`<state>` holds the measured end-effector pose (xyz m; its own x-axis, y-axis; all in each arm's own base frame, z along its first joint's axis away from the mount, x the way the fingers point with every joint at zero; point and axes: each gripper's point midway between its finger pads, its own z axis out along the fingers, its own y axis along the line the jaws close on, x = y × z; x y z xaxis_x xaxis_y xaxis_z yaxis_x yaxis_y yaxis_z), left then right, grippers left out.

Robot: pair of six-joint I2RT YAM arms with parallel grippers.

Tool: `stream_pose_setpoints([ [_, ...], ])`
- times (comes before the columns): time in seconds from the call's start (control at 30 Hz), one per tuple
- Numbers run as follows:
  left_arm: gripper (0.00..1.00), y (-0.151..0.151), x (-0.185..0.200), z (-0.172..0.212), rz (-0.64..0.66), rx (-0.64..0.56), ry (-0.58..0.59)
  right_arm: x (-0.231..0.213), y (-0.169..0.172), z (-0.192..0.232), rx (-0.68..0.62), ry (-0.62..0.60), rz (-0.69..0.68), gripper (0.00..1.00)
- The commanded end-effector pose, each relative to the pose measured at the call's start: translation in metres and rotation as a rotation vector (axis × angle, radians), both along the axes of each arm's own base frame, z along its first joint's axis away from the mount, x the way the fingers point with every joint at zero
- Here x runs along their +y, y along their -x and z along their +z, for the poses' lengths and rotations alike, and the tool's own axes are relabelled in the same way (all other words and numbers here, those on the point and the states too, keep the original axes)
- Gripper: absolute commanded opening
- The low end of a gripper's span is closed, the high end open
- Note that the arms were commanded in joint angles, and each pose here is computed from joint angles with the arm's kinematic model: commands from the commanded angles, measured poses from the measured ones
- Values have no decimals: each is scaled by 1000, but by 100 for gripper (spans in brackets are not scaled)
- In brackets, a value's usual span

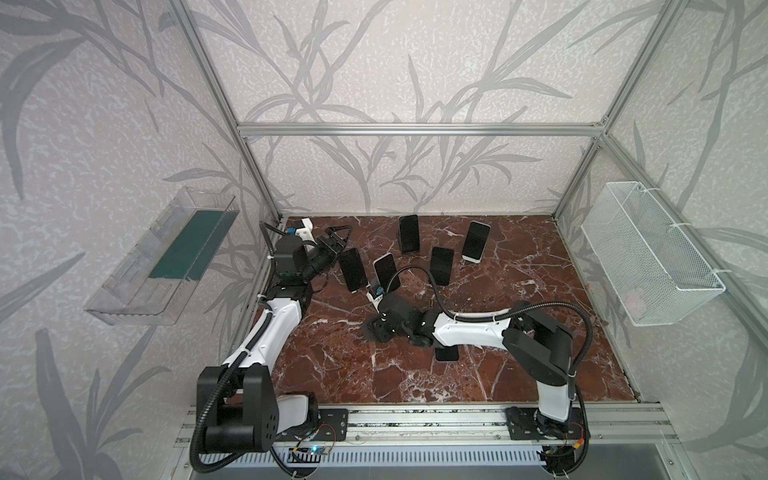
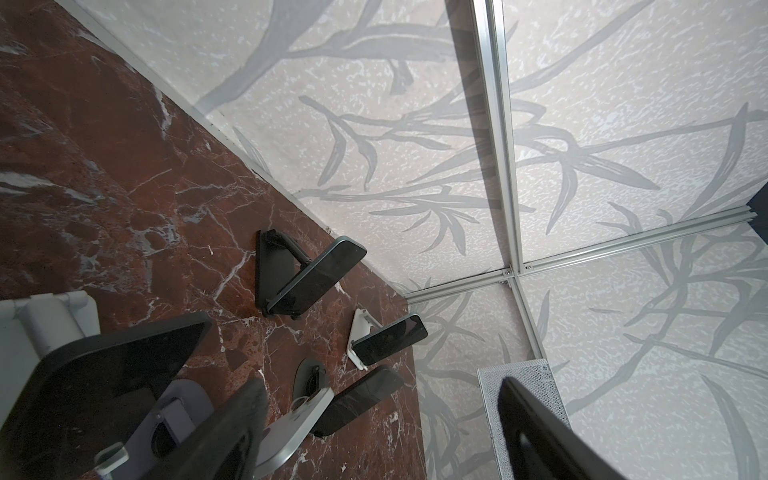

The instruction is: Remove the phone from the phone stand

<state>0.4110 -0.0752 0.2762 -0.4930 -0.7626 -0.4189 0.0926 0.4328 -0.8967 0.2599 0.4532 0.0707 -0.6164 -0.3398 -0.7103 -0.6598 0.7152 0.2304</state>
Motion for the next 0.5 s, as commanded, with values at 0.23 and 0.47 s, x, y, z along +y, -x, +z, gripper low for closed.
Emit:
stream_pose_setpoints([
  [0.23,87,6,-1,21,-2,-59,7,-5,0,22,-37,-13,-15,56],
  [0.47,87,11,0,29,4,-86,14,-25,4,52,-87,3,-14,55],
])
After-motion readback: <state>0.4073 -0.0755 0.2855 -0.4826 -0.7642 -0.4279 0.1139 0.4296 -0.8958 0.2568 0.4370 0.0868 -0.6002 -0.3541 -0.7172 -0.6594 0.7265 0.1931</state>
